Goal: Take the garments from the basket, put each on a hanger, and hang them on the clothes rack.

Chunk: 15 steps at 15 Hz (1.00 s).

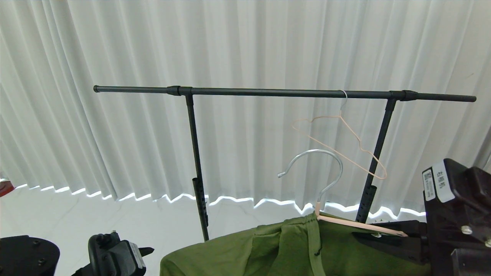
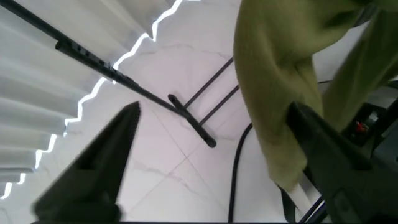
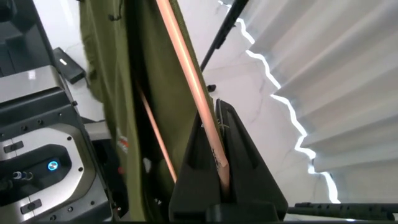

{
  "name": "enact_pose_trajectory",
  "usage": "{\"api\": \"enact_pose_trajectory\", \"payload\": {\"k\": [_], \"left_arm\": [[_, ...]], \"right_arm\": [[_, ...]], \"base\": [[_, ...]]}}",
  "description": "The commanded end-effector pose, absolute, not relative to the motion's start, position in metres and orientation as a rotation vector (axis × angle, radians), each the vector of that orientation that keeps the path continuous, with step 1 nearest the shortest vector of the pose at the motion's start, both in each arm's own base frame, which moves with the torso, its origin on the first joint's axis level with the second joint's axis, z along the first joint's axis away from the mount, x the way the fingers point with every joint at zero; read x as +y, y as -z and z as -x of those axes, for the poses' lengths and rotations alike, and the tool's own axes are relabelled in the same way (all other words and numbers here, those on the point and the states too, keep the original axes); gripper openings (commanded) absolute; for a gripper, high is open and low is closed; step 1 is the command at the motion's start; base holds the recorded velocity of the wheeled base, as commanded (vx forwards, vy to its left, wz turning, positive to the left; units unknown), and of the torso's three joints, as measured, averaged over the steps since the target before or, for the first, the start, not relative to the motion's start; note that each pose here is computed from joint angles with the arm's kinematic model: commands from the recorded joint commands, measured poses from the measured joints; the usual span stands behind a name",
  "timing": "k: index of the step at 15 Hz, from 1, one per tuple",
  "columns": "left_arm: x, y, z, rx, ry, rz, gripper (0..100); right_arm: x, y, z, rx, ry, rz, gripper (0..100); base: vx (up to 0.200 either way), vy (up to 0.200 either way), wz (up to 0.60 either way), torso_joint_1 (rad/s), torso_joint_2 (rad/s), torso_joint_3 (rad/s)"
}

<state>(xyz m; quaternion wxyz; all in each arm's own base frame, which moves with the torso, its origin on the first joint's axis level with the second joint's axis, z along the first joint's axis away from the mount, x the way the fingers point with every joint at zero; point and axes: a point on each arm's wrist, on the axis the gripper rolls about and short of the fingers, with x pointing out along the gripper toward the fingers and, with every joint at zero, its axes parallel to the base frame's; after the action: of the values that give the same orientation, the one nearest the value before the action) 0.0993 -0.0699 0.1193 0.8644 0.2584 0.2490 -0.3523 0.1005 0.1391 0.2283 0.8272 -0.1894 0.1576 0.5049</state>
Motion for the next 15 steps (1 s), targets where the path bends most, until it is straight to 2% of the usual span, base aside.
{"api": "enact_pose_trajectory", "payload": {"k": [1,5,11,15], "left_arm": [[-0.071,-0.118,-0.1,0.532,0.739,-0.544,0],[-0.066,-0.119,-0.102,0.533,0.699,-0.528,0],[-0.028,-0.119,-0.117,0.582,0.373,-0.441,0],[-0.03,-0.121,-0.118,0.573,0.38,-0.443,0]], "right_arm": [[0.139,-0.228,-0.101,0.333,-1.073,0.402,0],[0.138,-0.228,-0.101,0.336,-1.06,0.4,0],[0.115,-0.224,-0.112,0.424,-0.875,0.413,0],[0.114,-0.224,-0.114,0.426,-0.856,0.406,0]], "base": [[0.0,0.0,0.0,0.0,0.0,0.0],[0.0,0.0,0.0,0.0,0.0,0.0],[0.0,0.0,0.0,0.0,0.0,0.0],[0.0,0.0,0.0,0.0,0.0,0.0]]}}
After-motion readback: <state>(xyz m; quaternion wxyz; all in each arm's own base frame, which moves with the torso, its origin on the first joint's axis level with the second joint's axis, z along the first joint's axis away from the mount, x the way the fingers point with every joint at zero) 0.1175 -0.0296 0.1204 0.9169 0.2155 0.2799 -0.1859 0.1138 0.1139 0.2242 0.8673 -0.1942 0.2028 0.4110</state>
